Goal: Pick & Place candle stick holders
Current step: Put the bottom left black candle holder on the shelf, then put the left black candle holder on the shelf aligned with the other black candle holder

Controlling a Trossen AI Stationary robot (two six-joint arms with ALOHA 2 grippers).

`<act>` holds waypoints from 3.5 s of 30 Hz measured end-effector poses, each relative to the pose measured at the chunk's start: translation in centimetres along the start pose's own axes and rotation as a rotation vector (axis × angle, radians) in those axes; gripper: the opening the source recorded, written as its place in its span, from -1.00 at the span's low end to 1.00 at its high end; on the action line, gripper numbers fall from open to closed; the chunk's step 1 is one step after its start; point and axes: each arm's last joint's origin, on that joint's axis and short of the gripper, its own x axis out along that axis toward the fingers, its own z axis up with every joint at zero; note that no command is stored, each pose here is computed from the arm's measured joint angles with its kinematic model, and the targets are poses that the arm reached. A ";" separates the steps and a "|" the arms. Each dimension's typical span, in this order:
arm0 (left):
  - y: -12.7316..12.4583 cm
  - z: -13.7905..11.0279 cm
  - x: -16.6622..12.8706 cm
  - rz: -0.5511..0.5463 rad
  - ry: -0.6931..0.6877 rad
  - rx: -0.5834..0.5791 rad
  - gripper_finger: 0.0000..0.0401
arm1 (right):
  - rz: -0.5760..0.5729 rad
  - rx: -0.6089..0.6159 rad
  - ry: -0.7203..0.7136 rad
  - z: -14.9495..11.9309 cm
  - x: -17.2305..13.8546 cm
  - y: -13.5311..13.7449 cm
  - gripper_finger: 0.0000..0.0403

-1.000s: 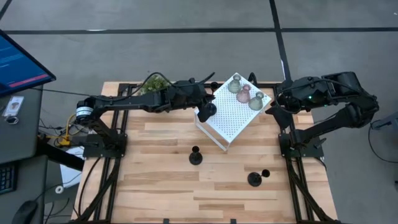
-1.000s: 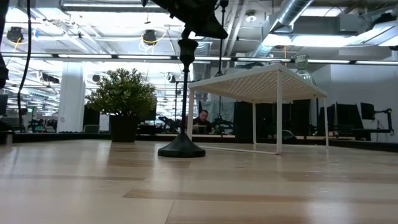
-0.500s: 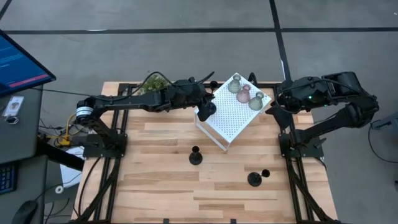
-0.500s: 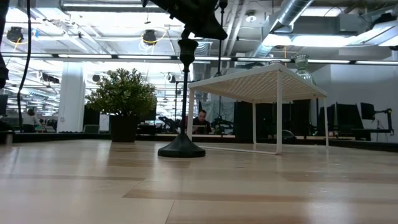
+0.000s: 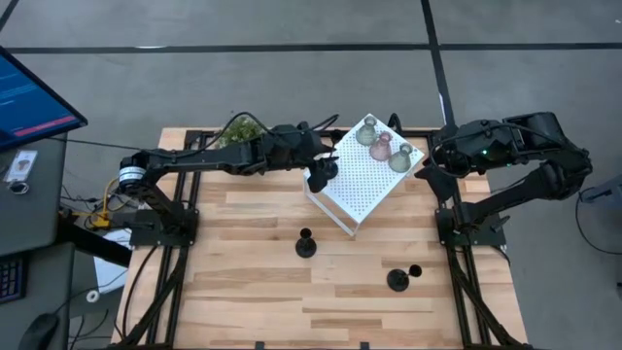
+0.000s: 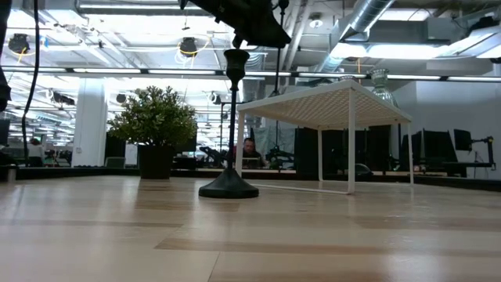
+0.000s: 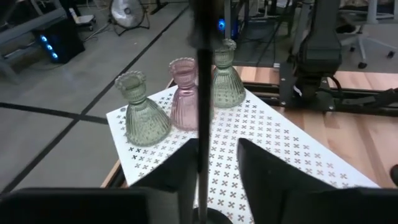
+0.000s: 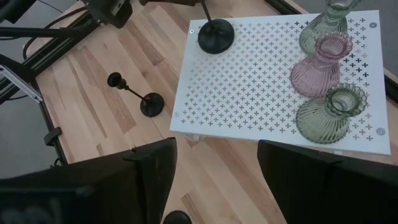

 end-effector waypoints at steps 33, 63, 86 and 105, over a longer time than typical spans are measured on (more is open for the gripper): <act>1.4 1.6 -9.5 0.097 0.160 0.000 0.19 | 0.038 0.037 0.043 -0.2 0.0 0.1 0.08; 2.3 1.4 -24.4 0.087 0.126 -0.222 0.01 | 0.070 0.283 0.532 -19.6 6.0 10.0 0.08; 2.3 1.6 -24.3 0.089 0.114 -0.226 0.00 | -0.221 0.202 0.063 -32.3 16.9 15.4 0.08; 1.2 1.2 -22.6 -0.134 0.166 -0.257 0.00 | -0.362 0.107 -0.053 -32.3 18.9 14.5 0.08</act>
